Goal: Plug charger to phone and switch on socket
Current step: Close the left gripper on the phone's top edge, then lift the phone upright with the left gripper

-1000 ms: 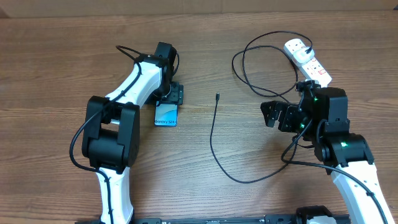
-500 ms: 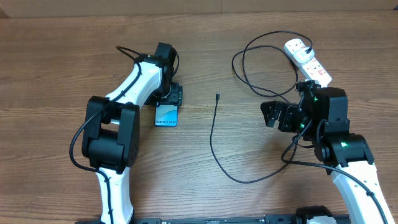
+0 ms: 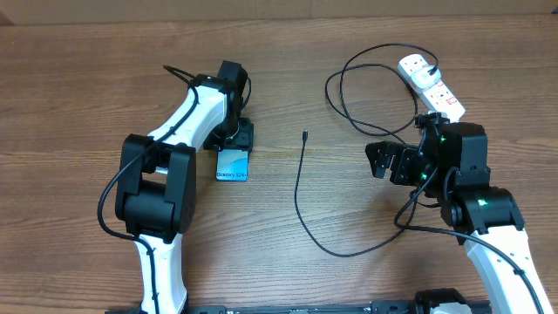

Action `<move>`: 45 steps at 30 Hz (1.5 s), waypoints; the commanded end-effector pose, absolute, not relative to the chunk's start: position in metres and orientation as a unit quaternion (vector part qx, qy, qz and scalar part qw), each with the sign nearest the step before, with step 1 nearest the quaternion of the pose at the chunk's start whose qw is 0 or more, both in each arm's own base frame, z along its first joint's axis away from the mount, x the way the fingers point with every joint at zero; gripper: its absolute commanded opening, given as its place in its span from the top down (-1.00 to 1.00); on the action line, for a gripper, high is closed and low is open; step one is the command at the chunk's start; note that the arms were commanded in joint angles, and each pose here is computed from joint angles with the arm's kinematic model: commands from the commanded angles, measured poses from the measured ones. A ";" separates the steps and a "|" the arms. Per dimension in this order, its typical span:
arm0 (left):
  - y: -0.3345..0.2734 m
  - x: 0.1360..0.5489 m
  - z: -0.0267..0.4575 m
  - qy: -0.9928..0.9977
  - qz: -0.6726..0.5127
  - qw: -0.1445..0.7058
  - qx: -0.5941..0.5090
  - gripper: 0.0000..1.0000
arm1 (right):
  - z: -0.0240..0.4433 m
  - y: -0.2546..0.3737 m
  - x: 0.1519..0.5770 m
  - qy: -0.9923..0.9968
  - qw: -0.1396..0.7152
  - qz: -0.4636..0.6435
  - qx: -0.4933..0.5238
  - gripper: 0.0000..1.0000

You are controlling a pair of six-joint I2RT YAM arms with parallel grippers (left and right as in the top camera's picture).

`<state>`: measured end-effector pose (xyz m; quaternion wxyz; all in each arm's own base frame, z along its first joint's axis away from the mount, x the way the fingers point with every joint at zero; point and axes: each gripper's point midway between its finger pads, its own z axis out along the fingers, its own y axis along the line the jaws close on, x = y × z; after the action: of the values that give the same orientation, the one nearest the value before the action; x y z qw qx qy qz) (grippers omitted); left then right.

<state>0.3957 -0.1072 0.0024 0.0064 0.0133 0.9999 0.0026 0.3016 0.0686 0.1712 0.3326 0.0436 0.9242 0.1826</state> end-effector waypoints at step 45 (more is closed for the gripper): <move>-0.111 0.417 0.041 1.000 0.000 0.013 0.000 0.38 | 0.183 0.072 0.306 0.919 0.344 0.190 0.040 -1.00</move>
<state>0.4068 -0.1102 0.0335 -0.0022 0.0130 0.9999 0.0050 0.3015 0.0686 0.1712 0.3324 0.0436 0.9242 0.1827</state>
